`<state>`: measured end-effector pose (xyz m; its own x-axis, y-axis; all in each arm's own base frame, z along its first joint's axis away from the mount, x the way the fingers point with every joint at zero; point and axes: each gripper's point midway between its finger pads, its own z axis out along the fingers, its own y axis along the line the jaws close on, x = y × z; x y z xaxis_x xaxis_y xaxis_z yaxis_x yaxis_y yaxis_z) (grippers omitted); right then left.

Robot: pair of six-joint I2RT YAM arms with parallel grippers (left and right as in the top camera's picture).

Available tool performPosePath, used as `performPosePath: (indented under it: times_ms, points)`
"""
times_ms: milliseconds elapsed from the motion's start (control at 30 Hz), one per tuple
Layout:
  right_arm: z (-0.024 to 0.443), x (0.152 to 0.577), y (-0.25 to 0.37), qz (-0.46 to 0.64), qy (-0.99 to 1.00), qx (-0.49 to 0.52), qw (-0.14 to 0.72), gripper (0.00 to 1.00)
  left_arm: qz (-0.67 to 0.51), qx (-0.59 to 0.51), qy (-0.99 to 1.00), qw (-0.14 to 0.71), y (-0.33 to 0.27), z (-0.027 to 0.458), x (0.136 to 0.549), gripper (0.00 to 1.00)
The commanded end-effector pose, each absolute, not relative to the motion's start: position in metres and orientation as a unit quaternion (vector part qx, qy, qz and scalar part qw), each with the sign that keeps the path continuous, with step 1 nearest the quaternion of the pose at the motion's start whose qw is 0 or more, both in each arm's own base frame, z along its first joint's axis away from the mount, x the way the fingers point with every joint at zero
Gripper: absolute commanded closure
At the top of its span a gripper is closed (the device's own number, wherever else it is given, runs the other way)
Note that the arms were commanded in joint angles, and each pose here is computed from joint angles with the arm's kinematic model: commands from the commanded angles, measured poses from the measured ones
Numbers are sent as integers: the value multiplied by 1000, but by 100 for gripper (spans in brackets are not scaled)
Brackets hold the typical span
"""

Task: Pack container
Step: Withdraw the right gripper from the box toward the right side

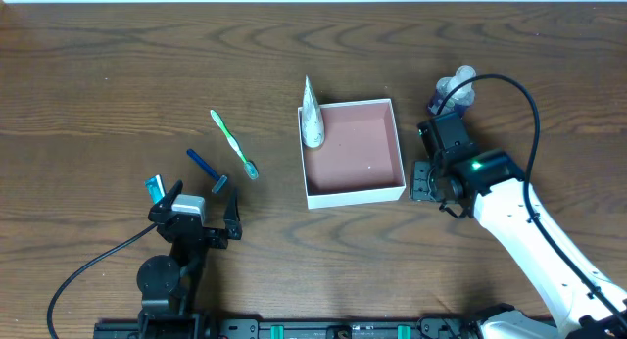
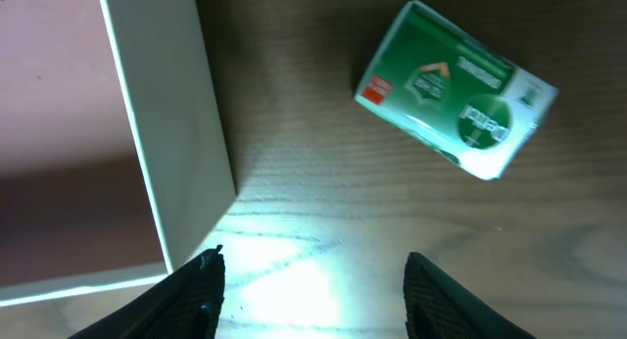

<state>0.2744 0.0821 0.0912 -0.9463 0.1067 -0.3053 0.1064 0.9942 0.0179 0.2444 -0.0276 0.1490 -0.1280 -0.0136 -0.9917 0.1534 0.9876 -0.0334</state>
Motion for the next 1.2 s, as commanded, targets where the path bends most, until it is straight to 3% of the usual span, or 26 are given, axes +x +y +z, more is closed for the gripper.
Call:
performPosePath:
  times_ms: [0,933,1167]
  points:
    - [85,274,86,16,986,63,152,41,-65,49,765,639,-28,132,243,2]
    - [77,282,102,60,982,44,171,42,-65,49,765,639,-28,132,243,2]
    - [118,310,86,51,971,49,229,38,-65,49,765,639,-28,132,243,2]
